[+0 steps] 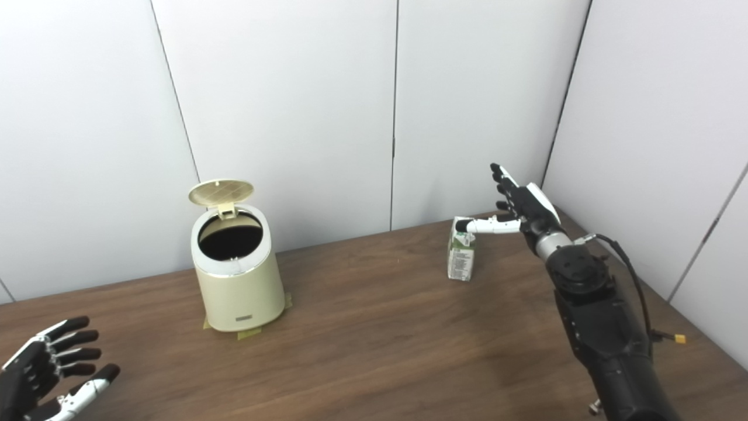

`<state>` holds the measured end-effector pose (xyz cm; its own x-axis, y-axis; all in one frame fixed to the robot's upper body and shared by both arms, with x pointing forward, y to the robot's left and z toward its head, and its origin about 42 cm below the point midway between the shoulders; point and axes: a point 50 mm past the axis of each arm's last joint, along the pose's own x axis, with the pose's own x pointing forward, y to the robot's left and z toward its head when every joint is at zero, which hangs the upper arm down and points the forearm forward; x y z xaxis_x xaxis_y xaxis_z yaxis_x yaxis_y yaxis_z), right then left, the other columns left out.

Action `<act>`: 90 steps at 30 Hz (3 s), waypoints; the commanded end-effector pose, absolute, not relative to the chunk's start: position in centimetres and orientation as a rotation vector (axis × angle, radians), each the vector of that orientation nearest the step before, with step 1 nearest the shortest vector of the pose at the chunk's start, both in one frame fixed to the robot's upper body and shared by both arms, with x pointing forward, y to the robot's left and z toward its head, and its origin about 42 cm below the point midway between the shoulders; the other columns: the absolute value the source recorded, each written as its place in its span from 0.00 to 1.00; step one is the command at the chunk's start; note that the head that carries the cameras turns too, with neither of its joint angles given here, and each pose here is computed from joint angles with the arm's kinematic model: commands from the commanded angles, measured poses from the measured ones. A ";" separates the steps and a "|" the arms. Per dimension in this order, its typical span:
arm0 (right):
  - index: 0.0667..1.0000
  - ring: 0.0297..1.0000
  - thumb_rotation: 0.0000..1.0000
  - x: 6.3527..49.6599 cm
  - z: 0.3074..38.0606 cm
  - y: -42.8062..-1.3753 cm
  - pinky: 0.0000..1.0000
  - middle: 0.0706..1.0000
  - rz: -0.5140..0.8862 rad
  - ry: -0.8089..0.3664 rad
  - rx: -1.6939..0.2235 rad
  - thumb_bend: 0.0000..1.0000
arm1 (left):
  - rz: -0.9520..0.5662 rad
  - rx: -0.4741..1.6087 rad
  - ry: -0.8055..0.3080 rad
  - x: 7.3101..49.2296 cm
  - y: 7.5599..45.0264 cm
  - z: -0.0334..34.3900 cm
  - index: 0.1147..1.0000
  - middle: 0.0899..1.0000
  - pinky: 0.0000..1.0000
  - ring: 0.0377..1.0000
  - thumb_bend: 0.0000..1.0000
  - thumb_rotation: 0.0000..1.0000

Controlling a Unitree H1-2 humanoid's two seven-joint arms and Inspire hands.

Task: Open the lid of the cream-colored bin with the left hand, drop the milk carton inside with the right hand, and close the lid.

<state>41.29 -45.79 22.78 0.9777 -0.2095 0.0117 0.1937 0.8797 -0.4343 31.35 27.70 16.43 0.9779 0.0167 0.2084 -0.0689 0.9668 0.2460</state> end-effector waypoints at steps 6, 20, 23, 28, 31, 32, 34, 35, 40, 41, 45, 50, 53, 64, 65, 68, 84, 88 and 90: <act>1.00 0.99 0.33 42.7 24.6 -46.1 0.92 1.00 -0.201 -0.051 -0.515 0.98 | 0.011 0.282 -0.289 31.7 27.9 18.6 0.70 0.67 0.55 0.60 0.67 0.00; 0.94 0.93 0.16 43.7 21.9 -44.2 0.89 0.94 -0.176 -0.016 -0.472 0.88 | -0.004 0.251 -0.257 31.6 27.8 18.5 0.71 0.68 0.58 0.63 0.61 0.00; 0.93 0.90 0.14 43.9 21.4 -44.1 0.86 0.93 -0.168 -0.009 -0.441 0.88 | -0.008 0.241 -0.260 31.7 27.8 18.5 0.71 0.68 0.57 0.63 0.61 0.00; 0.90 0.89 0.12 44.1 20.9 -43.4 0.83 0.92 -0.175 -0.023 -0.483 0.85 | -0.001 0.261 -0.260 31.6 27.8 18.6 0.71 0.68 0.57 0.62 0.61 0.00; 0.89 0.90 0.08 44.3 20.6 -43.0 0.83 0.91 -0.178 -0.034 -0.458 0.82 | -0.004 0.245 -0.254 31.5 27.7 18.7 0.72 0.69 0.58 0.63 0.60 0.00; 0.88 0.89 0.05 44.4 20.5 -42.9 0.83 0.91 -0.180 -0.041 -0.448 0.82 | -0.004 0.244 -0.253 31.5 27.7 18.7 0.72 0.69 0.59 0.64 0.60 0.00; 0.88 0.88 0.03 44.6 20.3 -42.8 0.81 0.91 -0.183 -0.056 -0.445 0.82 | -0.005 0.249 -0.252 31.5 27.6 18.7 0.72 0.69 0.59 0.64 0.60 0.00; 0.86 0.87 0.03 44.7 20.1 -42.7 0.78 0.90 -0.185 -0.070 -0.445 0.81 | -0.005 0.251 -0.252 31.5 27.6 18.7 0.72 0.69 0.59 0.64 0.61 0.00; 0.81 0.82 0.00 44.9 19.7 -42.2 0.72 0.85 -0.223 -0.106 -0.444 0.77 | -0.018 0.242 -0.255 31.5 27.7 18.6 0.73 0.69 0.59 0.64 0.60 0.00; 0.80 0.78 0.00 45.0 19.6 -42.2 0.68 0.81 -0.263 -0.109 -0.446 0.71 | -0.022 0.246 -0.256 31.4 27.7 18.6 0.73 0.69 0.58 0.64 0.60 0.00; 0.65 0.57 0.00 45.3 19.1 -42.2 0.49 0.56 -0.387 -0.125 -0.493 0.62 | -0.026 0.255 -0.256 31.4 27.6 18.5 0.73 0.69 0.59 0.63 0.60 0.00; 0.47 0.38 0.00 45.4 18.9 -42.0 0.35 0.43 -0.481 -0.170 -0.523 0.53 | -0.027 0.258 -0.257 31.4 27.6 18.3 0.73 0.69 0.59 0.63 0.59 0.00; 0.48 0.39 0.00 45.4 18.9 -42.0 0.34 0.47 -0.493 -0.179 -0.538 0.52 | -0.028 0.268 -0.256 31.4 27.6 18.3 0.72 0.69 0.58 0.63 0.59 0.00; 0.50 0.39 0.00 45.3 19.6 -42.5 0.35 0.47 -0.474 -0.204 -0.604 0.51 | -0.033 0.271 -0.262 31.7 27.6 17.9 0.72 0.69 0.57 0.62 0.60 0.00; 0.50 0.39 0.00 45.3 19.7 -42.4 0.36 0.46 -0.471 -0.213 -0.604 0.51 | -0.033 0.277 -0.262 31.7 27.5 17.9 0.72 0.69 0.56 0.61 0.60 0.00; 0.51 0.38 0.00 45.3 20.3 -41.8 0.35 0.46 -0.456 -0.256 -0.617 0.51 | -0.035 0.278 -0.262 31.8 27.4 17.8 0.71 0.68 0.54 0.60 0.60 0.00; 0.51 0.37 0.00 46.0 27.8 -29.4 0.32 0.44 -0.264 -0.553 -0.483 0.51 | -0.030 0.284 -0.245 32.6 26.2 16.2 0.71 0.69 0.56 0.61 0.62 0.00; 0.51 0.37 0.00 46.4 28.7 -26.3 0.32 0.45 -0.212 -0.572 -0.437 0.51 | -0.022 0.274 -0.239 32.8 25.5 15.7 0.71 0.68 0.56 0.61 0.63 0.00; 0.51 0.37 0.00 46.4 29.3 -24.4 0.32 0.45 -0.190 -0.592 -0.432 0.51 | -0.021 0.268 -0.237 32.8 25.2 15.6 0.70 0.68 0.56 0.61 0.64 0.00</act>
<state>45.40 -25.78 23.86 0.8924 -0.0865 0.4429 0.2703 0.8883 -0.3713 31.66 25.90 13.73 0.9901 -0.0359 0.1353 -0.0014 0.9640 0.2658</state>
